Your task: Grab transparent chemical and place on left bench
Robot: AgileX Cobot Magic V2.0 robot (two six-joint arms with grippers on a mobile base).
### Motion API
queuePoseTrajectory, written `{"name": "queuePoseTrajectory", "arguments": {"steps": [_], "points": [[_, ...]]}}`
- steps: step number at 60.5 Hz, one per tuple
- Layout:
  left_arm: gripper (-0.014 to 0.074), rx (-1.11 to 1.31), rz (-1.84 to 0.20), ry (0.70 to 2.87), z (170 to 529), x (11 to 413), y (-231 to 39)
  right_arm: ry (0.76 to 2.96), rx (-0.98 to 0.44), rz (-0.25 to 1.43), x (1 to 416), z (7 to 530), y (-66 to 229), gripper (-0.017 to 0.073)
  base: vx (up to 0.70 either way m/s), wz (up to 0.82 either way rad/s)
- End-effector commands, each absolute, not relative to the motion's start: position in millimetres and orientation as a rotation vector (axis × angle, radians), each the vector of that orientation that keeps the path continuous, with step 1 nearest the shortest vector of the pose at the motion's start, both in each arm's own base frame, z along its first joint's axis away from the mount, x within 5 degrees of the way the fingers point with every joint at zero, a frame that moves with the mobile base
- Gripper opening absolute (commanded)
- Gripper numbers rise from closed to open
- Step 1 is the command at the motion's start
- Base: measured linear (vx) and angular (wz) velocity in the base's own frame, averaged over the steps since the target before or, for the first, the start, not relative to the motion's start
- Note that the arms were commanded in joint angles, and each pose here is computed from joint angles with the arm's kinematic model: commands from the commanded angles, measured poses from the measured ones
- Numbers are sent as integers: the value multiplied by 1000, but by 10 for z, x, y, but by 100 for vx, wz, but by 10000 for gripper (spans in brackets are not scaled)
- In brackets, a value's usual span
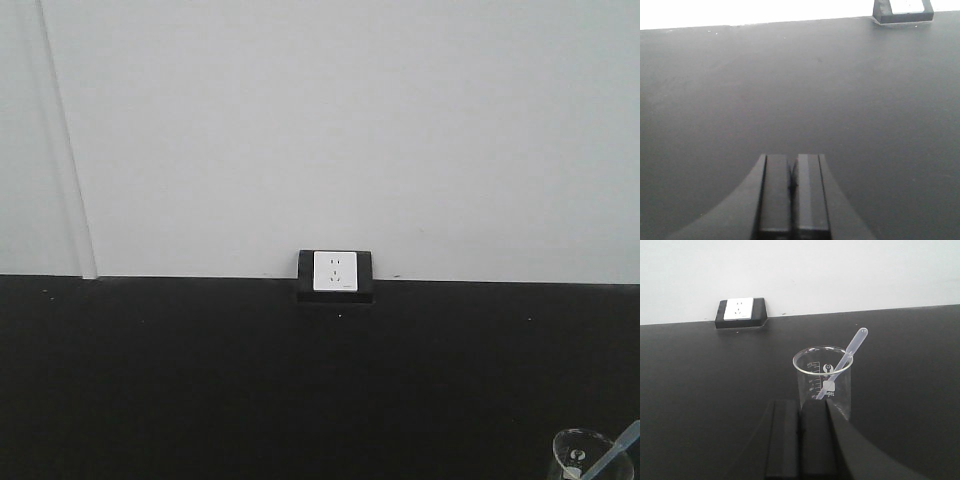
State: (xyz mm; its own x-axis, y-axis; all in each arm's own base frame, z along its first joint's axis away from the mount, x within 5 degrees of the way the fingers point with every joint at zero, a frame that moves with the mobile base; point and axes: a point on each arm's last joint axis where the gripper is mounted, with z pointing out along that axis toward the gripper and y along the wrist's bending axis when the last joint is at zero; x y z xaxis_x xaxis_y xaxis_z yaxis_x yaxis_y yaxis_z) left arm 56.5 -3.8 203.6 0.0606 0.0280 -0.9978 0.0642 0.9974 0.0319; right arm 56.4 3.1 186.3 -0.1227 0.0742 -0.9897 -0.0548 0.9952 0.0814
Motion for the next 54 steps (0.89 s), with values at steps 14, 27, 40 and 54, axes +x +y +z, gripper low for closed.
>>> {"name": "queuePoseTrajectory", "arguments": {"steps": [14,27,40,54], "points": [[-3,64,-35,1429,2063,550,-36,1602,-1,101,562,1926,33,-8,0,0],[-3,64,-35,1429,2063,550,-36,1490,-3,121,558,2033,43,-8,0,0],[-3,64,-35,1429,2063,550,-36,1091,0,179,404,2712,49,-8,0,0],[-3,64,-35,1429,2063,550,-36,1255,-63,64,859,3466,75,-8,0,1]]}}
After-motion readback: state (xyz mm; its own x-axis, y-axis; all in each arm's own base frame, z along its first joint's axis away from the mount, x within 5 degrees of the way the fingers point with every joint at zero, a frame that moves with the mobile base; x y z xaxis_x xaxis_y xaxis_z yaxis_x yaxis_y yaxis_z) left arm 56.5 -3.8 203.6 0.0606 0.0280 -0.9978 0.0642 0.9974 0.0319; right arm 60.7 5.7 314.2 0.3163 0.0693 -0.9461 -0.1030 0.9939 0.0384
